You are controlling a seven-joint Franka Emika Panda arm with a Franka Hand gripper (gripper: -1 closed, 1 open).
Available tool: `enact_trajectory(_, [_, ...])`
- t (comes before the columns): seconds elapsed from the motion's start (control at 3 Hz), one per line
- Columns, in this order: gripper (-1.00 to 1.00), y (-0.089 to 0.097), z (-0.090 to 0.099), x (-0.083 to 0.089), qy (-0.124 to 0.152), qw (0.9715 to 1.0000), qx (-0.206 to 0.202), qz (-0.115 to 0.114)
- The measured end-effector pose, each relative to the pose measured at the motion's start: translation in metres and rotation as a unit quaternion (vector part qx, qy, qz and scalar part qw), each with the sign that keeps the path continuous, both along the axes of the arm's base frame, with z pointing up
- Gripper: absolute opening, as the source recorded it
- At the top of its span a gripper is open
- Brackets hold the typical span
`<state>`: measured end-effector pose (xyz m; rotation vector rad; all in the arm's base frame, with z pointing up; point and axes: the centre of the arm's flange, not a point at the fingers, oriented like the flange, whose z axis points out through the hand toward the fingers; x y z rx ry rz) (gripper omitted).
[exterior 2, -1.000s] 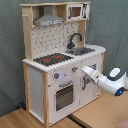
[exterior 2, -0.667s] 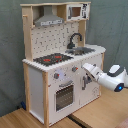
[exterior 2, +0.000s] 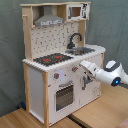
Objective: Play with the kitchen
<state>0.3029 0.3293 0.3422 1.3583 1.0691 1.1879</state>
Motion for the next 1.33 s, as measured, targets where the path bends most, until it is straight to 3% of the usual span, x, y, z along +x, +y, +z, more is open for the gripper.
enact_trajectory(0.67, [1.00, 0.002, -0.001, 0.028, 0.033, 0.9992, -0.006, 0.021])
enact_trajectory(1.0, [1.00, 0.025, 0.003, 0.040, 0.036, 0.9982, -0.012, 0.046])
enact_trajectory(1.33, [1.00, 0.029, 0.002, 0.040, 0.043, 0.9955, -0.062, 0.056])
